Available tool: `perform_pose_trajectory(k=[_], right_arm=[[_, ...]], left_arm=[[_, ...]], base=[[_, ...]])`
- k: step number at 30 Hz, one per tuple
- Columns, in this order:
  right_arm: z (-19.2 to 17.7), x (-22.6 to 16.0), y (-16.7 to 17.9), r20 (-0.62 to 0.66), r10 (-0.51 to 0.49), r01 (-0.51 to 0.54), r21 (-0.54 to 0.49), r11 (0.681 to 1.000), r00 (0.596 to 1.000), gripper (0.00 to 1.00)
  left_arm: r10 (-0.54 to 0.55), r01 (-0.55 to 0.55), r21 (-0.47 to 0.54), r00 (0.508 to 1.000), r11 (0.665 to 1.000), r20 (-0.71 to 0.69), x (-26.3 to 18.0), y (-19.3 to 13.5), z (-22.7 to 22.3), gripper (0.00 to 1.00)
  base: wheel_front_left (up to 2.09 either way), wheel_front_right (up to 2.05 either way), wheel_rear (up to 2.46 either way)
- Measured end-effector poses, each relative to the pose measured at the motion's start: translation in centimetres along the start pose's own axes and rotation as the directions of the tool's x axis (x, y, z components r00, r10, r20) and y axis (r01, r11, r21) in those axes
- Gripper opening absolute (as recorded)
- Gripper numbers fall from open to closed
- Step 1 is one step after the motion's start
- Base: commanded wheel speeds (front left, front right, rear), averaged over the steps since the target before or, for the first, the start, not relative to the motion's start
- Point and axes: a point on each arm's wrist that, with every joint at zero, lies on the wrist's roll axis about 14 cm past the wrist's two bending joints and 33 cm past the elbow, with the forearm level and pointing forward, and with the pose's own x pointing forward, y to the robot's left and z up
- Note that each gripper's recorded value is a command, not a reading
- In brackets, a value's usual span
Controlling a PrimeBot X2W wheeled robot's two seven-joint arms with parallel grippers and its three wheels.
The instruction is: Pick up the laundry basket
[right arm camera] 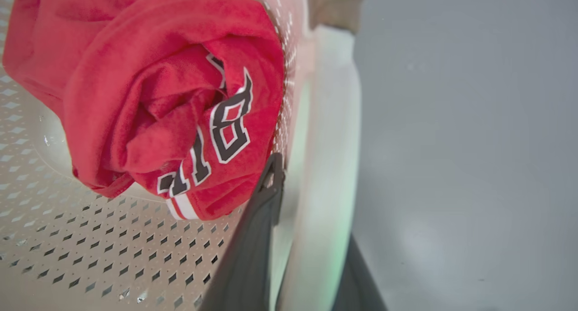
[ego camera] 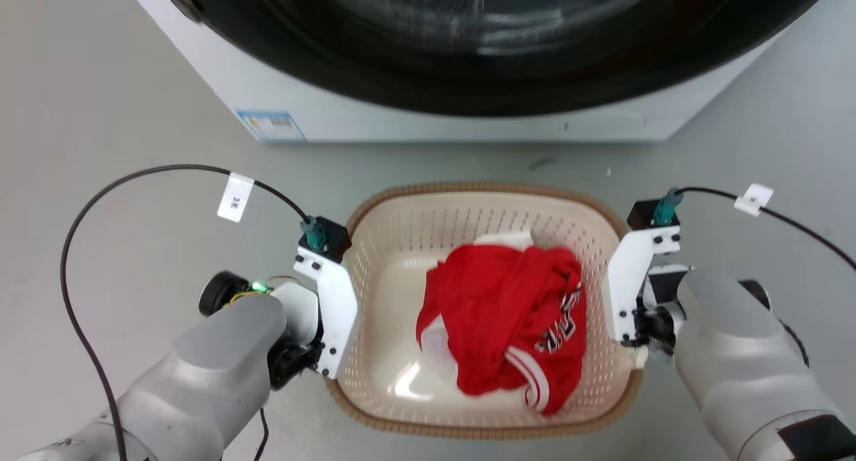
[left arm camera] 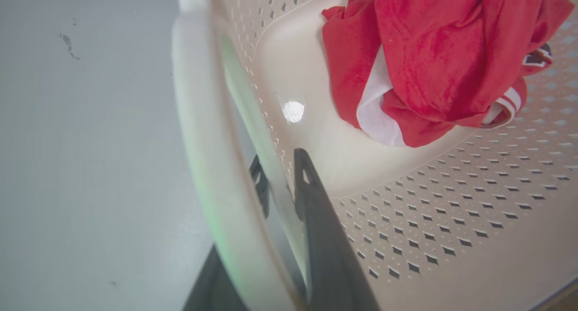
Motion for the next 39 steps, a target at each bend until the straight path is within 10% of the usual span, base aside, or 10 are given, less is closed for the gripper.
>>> perform_pose_trajectory(k=[20, 39], right_arm=[[0.0, -10.8, 2.7, 0.045, 0.0, 0.003, -0.058, 0.998, 0.999, 0.0], [-1.7, -13.2, 3.4, 0.04, -0.007, 0.01, -0.08, 0.997, 0.999, 0.0]], left_arm=[[0.079, -0.079, 0.068, 0.997, 0.995, 0.003, -10.6, -3.0, 0.1, 0.0], [0.07, -0.069, 0.03, 0.997, 0.997, -0.039, -12.9, -4.8, -1.5, 0.0]], base=[[0.0, 0.0, 0.0], [0.0, 0.0, 0.0]])
